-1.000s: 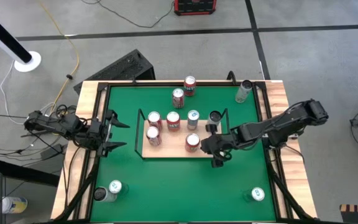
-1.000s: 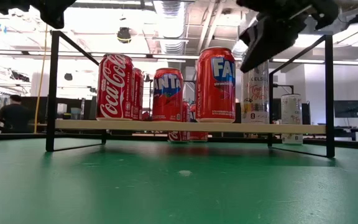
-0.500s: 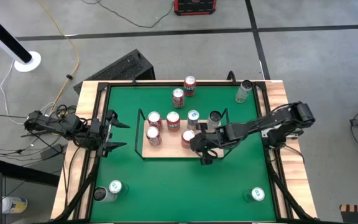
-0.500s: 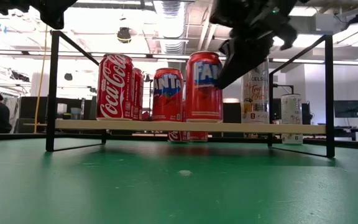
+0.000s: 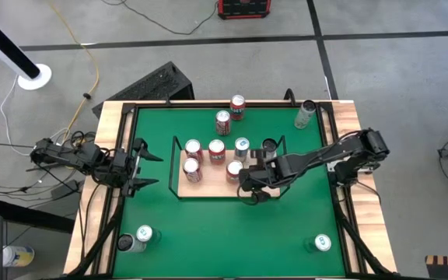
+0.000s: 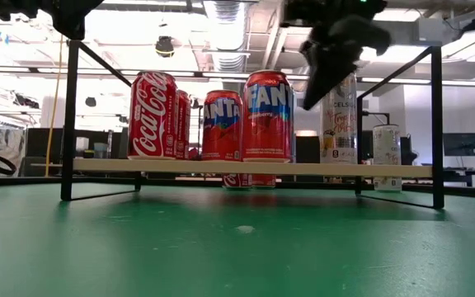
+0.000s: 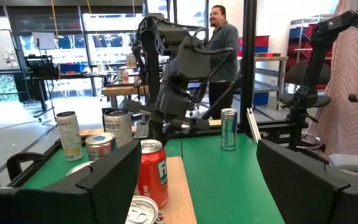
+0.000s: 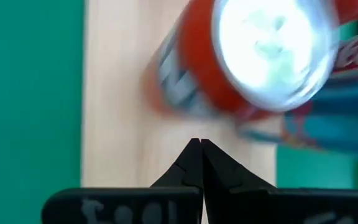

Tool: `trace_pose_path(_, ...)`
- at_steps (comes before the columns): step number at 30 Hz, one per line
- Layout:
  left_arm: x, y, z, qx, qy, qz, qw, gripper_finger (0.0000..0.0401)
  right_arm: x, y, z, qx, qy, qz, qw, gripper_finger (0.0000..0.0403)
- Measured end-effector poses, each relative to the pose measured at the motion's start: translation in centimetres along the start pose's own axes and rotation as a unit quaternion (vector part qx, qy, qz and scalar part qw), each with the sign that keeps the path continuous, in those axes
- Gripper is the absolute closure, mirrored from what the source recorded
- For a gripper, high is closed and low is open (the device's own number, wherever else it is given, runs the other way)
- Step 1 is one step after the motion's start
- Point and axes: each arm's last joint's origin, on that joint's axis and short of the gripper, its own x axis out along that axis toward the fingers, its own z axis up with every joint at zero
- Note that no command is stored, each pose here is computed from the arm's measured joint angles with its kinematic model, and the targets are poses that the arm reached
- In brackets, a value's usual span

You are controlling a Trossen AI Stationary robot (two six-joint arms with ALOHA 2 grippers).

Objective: Place canned beverage on shelf
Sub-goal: Put the right orange soda can on the shelf aligned with the other orange soda can

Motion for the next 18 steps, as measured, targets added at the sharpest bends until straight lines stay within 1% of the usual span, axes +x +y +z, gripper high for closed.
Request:
trace_pose_path(2, 0.0, 0.0, 0.0, 0.000, 0.000, 0.000, 1.000, 0.0095, 0.1, -0.1, 0.1, 0.006, -0.003, -0.015, 1.000, 0.0385)
trace_pose_path(6, 0.0, 0.0, 0.0, -0.004, 0.000, -0.001, 1.000, 0.0095, 0.9, -0.1, 0.5, 0.015, -0.015, -0.021, 1.000, 0.0385)
trace_pose_path(8, 0.0, 0.0, 0.0, -0.005, 0.000, -0.001, 1.000, 0.0095, 1.2, 0.0, 0.5, 0.011, -0.013, -0.020, 1.000, 0.0385)
trace_pose_path(11, 0.0, 0.0, 0.0, -0.005, 0.000, -0.001, 1.000, 0.0095, 1.6, 0.1, 1.2, 0.005, -0.035, -0.017, 0.999, 0.0385)
trace_pose_path(13, 0.0, 0.0, 0.0, -0.005, 0.000, -0.001, 1.000, 0.0095, 2.0, 0.1, 1.3, 0.003, -0.039, -0.016, 0.999, 0.0385)
trace_pose_path(18, 0.0, 0.0, 0.0, -0.005, 0.001, -0.001, 1.000, 0.0095, 2.6, -0.3, 2.0, 0.010, -0.063, -0.013, 0.998, 0.0385)
